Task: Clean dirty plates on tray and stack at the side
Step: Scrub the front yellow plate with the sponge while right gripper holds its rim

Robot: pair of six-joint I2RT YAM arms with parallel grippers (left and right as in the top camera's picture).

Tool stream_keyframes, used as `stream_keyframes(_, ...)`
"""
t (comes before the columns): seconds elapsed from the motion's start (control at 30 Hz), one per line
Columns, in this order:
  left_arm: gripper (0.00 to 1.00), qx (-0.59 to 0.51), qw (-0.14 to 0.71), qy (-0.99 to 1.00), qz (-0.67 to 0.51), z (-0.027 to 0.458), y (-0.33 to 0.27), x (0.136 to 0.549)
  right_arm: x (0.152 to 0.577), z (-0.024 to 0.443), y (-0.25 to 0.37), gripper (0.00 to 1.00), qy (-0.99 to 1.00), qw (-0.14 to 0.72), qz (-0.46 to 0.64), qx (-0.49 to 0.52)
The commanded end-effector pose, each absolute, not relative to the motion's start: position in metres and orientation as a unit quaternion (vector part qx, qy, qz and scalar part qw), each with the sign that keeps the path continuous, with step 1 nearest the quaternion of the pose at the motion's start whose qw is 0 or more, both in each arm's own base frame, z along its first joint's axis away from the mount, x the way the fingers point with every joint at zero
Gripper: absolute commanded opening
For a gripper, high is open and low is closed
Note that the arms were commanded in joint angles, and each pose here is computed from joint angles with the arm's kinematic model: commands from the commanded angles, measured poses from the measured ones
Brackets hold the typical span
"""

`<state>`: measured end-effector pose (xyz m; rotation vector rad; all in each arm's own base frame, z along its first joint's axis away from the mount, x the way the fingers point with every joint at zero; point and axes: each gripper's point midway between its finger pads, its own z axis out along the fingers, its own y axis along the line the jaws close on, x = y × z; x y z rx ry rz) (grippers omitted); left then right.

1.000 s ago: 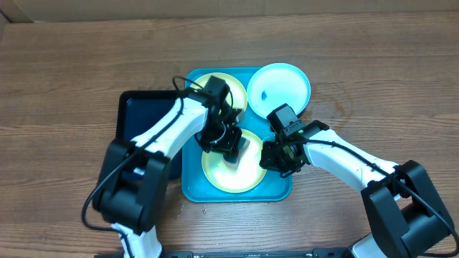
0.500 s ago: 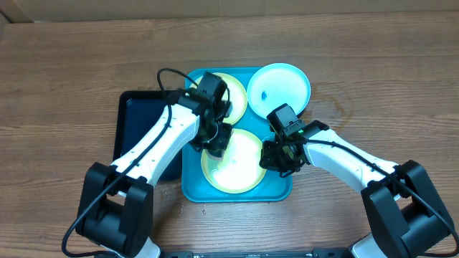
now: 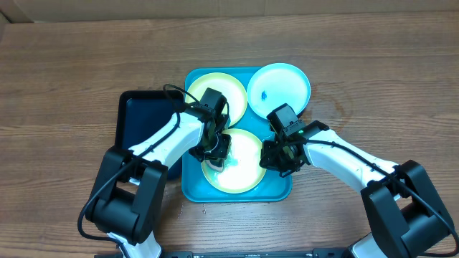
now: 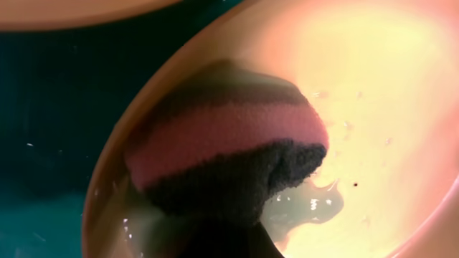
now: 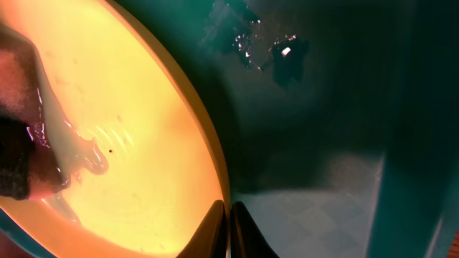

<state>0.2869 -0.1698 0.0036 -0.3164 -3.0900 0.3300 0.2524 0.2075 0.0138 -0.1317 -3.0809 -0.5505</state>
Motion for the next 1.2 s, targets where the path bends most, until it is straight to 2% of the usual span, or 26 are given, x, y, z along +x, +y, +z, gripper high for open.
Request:
stream_keyframes(0.0,0.04,-0.088,0.088,-0.981,0.152,-0.028,-0.187,0.259,0.253,0.014,0.212,0.05,-0.982,0.004,-0.185,-0.04)
stream_keyframes(0.2,0.04,-0.09,0.116,-0.957,0.248,-0.015,-0.219,0.247,0.253,0.014,0.213,0.05,-0.982,0.003,-0.185,-0.039)
stream_keyframes(0.57,0.04,-0.106,0.088,-0.951,0.276,-0.011,-0.248,0.253,0.254,0.014,0.213,0.05,-0.982,0.002,-0.186,-0.039)
stream_keyframes(0.77,0.04,-0.117,0.074,-0.941,0.309,0.03,-0.25,0.268,0.254,0.014,0.213,0.05,-0.982,0.002,-0.186,-0.039)
stream_keyframes(1.0,0.04,-0.133,-0.042,-0.962,0.234,0.094,-0.225,0.298,0.254,0.014,0.213,0.05,-0.982,0.002,-0.186,-0.039)
stream_keyframes(1.17,0.04,-0.109,-0.062,-0.982,0.138,0.095,-0.189,0.3,0.254,0.014,0.213,0.05,-0.982,0.002,-0.186,-0.039)
